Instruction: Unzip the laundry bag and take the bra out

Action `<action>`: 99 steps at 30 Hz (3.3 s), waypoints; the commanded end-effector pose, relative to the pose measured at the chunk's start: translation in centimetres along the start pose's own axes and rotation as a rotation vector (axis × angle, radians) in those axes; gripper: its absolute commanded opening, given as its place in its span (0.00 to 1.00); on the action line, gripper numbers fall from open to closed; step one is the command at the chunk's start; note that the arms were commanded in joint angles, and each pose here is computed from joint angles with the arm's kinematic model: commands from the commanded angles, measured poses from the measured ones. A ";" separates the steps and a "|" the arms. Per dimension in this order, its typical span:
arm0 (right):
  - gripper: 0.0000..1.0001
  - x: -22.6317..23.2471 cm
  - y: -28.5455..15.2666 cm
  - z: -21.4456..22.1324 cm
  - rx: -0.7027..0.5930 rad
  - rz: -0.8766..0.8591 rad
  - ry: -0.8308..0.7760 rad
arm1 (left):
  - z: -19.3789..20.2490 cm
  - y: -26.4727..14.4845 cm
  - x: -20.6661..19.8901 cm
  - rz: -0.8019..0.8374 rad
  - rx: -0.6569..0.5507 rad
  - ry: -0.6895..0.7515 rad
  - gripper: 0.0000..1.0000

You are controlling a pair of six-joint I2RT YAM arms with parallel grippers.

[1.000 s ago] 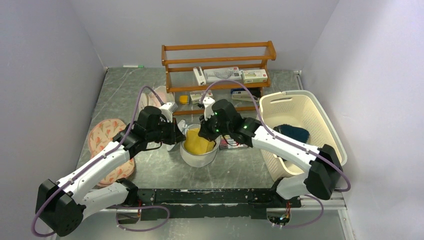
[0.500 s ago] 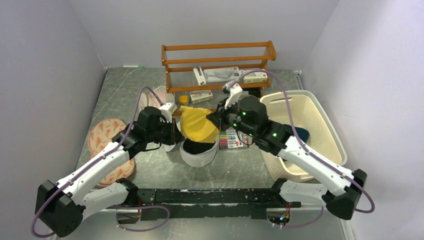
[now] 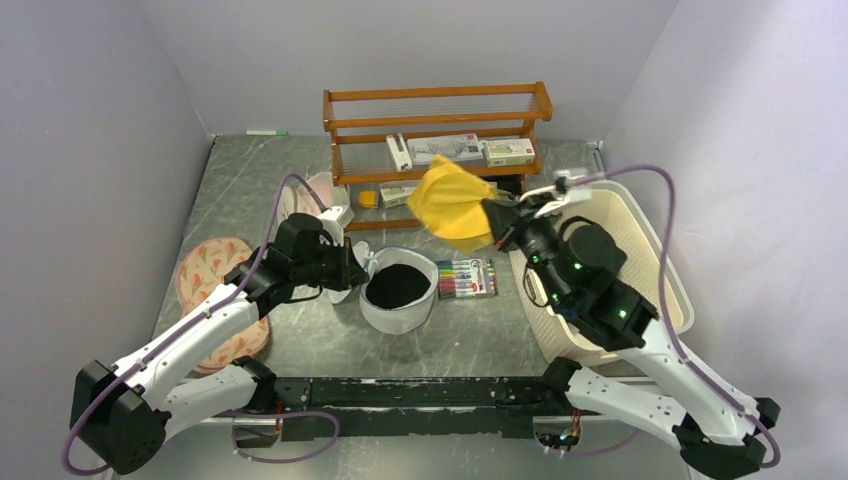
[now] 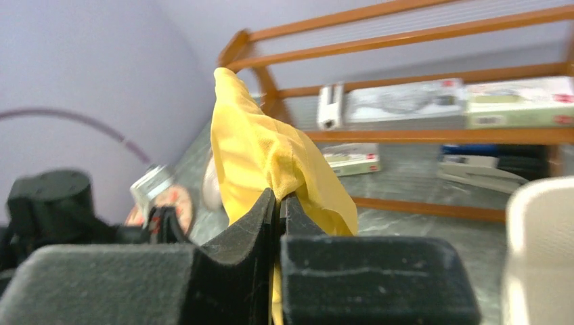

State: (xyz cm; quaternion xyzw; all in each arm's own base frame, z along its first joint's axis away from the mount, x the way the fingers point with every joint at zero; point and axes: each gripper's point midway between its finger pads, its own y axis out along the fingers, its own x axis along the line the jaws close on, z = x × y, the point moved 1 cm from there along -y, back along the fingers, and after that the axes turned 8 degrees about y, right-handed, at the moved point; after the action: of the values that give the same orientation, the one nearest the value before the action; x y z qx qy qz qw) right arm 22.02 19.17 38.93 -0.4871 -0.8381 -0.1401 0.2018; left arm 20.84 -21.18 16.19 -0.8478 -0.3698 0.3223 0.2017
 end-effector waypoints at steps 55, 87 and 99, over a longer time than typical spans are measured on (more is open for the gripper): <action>0.56 -33.5 -4.6 7.9 -0.276 1.191 0.683 | -0.7 -1.2 -0.3 -0.016 -0.023 0.027 0.07; 0.72 -0.8 5.5 19.1 0.703 -0.380 -0.048 | -0.5 -0.4 0.2 -0.030 -0.018 0.046 0.07; 0.40 0.7 -0.7 32.8 1.101 -0.313 -0.135 | 0.5 0.2 0.4 -0.026 0.005 0.024 0.07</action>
State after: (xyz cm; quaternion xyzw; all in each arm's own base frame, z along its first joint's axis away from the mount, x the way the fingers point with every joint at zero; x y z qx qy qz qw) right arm 16.38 34.11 12.97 -0.1778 -0.8792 0.2841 0.3386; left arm 20.57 -20.64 15.79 -0.8439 -0.3768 0.3145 0.2166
